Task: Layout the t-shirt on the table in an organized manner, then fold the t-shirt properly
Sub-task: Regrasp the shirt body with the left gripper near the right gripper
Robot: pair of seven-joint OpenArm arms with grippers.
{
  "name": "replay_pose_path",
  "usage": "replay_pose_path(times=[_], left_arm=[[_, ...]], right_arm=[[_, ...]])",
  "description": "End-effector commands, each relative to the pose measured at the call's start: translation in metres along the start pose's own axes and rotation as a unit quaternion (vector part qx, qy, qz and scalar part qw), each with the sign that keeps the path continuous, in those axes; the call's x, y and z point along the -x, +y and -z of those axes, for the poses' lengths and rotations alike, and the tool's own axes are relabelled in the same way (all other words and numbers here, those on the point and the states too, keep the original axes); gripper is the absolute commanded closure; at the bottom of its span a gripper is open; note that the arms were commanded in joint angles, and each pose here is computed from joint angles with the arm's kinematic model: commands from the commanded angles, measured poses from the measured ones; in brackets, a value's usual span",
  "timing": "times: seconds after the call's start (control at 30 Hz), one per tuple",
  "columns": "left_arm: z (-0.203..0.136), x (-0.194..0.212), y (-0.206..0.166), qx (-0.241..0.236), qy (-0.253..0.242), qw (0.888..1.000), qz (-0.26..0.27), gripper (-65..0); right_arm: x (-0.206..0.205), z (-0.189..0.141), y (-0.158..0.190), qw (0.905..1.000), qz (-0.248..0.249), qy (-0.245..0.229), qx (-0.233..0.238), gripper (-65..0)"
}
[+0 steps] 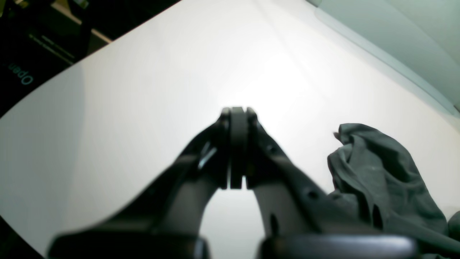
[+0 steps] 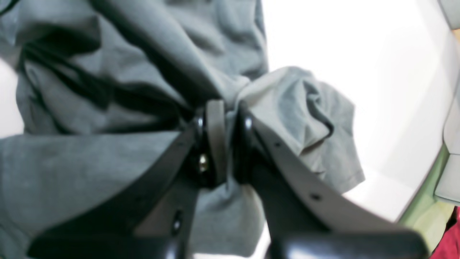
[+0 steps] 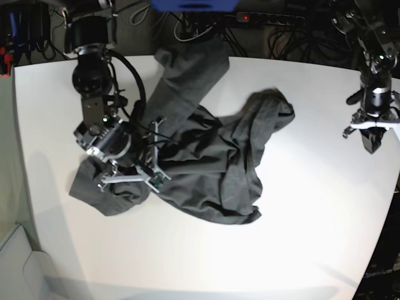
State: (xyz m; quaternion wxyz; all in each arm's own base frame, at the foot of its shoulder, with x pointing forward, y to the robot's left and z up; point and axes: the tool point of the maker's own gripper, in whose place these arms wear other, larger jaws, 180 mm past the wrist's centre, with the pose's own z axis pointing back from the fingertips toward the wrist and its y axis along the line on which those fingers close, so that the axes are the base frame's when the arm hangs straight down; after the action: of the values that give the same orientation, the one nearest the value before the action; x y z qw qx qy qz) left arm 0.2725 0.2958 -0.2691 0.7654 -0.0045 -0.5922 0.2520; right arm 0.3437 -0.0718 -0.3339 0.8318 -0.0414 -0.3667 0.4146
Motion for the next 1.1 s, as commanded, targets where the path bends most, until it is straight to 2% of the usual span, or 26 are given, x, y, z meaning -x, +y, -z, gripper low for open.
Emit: replay_pose_path(times=[0.0,0.2,0.27,0.43,0.5,0.77,0.9,1.07], left_arm=[[0.001,-0.006,-0.01,0.017,-0.013,1.0,0.004,-0.4],[0.009,0.041,-0.055,0.077,0.051,0.996,0.002,-0.6],[0.011,0.065,-0.073,0.102,0.083,0.991,0.004,-3.3],[0.007,0.096,-0.111,0.151,0.124,0.981,0.008,-17.3],[0.006,0.102,-0.122,0.165,0.131,0.978,0.009,-21.9],[0.018,0.137,-0.129,0.167,0.216,0.962,0.015,-43.1],[0.028,0.141,-0.132,0.165,0.224,0.961,0.01,-45.0],[0.034,0.167,-0.143,0.173,0.257,0.951,0.015,-45.0]], right_arm=[[-0.008,0.0,-0.009,0.9999,0.0,-0.011,0.008,-0.8],[0.01,0.018,-0.003,0.9997,0.008,0.02,-0.014,-2.2],[0.012,0.019,-0.002,0.9995,0.009,0.023,-0.017,-7.2],[0.015,0.019,-0.001,0.9993,0.01,0.03,-0.018,-25.1],[0.013,0.017,-0.003,0.9995,0.009,0.027,-0.014,-28.5],[-0.007,-0.011,-0.017,0.9996,-0.006,0.005,0.027,-29.4],[-0.008,-0.016,-0.02,0.9994,-0.008,0.006,0.034,-29.3],[-0.002,-0.016,-0.014,0.9995,-0.006,0.012,0.028,-29.3]])
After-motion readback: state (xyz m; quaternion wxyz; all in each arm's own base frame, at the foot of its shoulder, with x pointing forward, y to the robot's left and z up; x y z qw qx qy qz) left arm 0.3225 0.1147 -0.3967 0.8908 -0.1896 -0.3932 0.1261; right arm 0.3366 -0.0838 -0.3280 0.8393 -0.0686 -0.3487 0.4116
